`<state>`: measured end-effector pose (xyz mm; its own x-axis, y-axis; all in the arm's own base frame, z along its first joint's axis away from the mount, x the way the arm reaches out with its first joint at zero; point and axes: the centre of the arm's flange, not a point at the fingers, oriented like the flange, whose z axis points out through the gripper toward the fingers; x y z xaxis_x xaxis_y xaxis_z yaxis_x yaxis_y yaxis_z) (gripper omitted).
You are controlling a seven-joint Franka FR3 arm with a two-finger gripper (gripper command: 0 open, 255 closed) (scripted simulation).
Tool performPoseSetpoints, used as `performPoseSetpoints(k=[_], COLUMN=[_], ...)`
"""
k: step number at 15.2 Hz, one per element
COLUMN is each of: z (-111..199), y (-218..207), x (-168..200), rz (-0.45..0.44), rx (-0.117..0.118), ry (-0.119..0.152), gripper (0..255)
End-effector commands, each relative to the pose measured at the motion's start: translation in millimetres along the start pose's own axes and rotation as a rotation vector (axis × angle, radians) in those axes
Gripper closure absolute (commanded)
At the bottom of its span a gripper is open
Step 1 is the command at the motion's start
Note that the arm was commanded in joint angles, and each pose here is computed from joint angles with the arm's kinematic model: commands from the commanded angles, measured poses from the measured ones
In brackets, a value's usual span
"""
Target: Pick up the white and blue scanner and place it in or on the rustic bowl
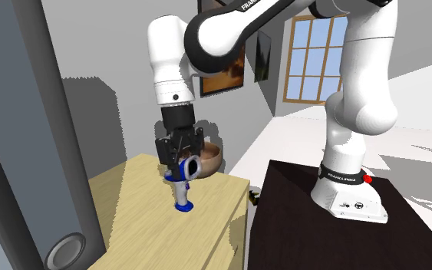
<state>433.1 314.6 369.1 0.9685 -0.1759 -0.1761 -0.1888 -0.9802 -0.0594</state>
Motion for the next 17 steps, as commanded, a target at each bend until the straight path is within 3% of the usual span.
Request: performPoseSetpoints(k=[1,17], z=[-12,-95], y=[0,-5], x=[-2,-17], rz=[0.000,0.000], rx=[0.000,0.000], ry=[0.000,0.000], gripper=[255,255])
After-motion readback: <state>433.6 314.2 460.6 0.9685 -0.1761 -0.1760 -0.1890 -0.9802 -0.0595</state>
